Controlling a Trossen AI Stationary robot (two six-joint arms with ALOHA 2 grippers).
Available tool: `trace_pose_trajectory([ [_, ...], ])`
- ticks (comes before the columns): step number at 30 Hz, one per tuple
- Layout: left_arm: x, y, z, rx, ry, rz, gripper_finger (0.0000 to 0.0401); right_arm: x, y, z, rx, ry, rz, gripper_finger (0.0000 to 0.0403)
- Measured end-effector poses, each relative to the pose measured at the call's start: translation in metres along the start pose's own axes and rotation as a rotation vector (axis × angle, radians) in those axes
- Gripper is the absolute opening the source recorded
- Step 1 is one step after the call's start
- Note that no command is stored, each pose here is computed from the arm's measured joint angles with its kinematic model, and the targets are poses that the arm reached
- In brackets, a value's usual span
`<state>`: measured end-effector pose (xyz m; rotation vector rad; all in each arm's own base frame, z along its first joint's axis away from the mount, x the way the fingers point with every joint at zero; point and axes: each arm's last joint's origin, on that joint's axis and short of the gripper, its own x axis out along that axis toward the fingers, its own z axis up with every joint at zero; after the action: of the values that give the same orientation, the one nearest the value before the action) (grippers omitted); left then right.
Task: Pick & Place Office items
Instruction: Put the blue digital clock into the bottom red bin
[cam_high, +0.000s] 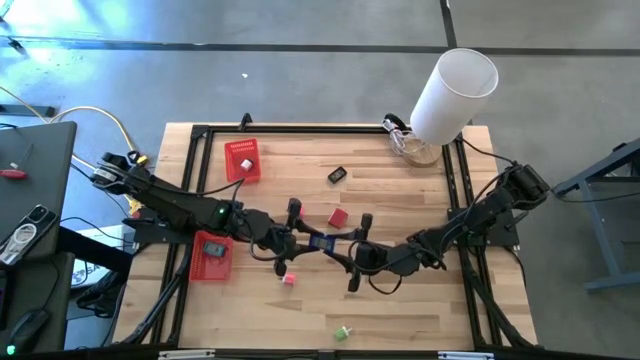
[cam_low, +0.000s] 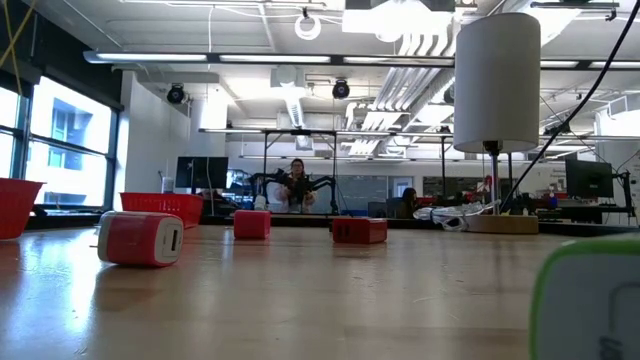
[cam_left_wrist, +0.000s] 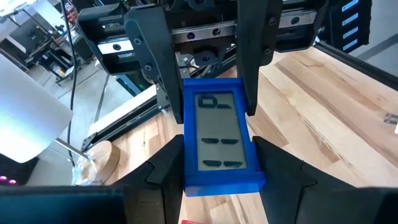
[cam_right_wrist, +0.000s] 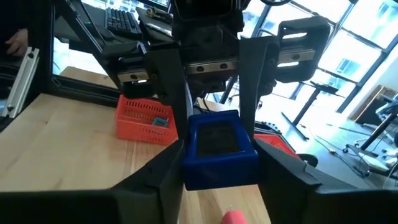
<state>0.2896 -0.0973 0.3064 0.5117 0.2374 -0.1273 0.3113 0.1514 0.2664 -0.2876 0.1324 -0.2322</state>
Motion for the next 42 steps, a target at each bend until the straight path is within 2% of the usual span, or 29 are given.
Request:
trace_pose_trajectory([
  [6, 0.000, -0.001, -0.001, -0.010, 0.009, -0.005, 0.0149, 0.000, 0.000, 0.000, 0.005, 0.002, -0.009, 0.0228],
  [11, 0.000, 0.000, -0.001, -0.016, 0.014, 0.007, 0.0149, 0.000, -0.002, 0.000, 0.020, 0.017, -0.082, 0.0269],
  [14, 0.000, 0.000, -0.002, -0.092, 0.021, 0.010, 0.0149, -0.002, -0.001, 0.000, -0.007, 0.020, -0.091, 0.0287],
  [17, 0.000, -0.001, -0.003, -0.143, 0.028, 0.003, 0.0148, -0.008, 0.006, 0.001, -0.084, 0.022, -0.080, 0.0299],
  [19, 0.000, -0.002, -0.004, -0.157, 0.041, -0.006, 0.0148, -0.014, 0.011, 0.002, -0.120, 0.025, -0.090, 0.0304],
  [26, -0.004, -0.001, -0.006, -0.206, 0.072, -0.013, 0.0148, -0.034, 0.022, 0.004, -0.128, 0.066, -0.279, 0.0303],
  [35, -0.019, -0.003, -0.009, -0.271, 0.162, -0.045, 0.0148, -0.048, 0.033, -0.002, -0.125, 0.097, -0.295, 0.0303],
  [42, -0.046, 0.003, -0.010, -0.417, 0.238, -0.037, 0.0148, -0.045, 0.029, -0.017, -0.097, 0.161, -0.310, 0.0303],
])
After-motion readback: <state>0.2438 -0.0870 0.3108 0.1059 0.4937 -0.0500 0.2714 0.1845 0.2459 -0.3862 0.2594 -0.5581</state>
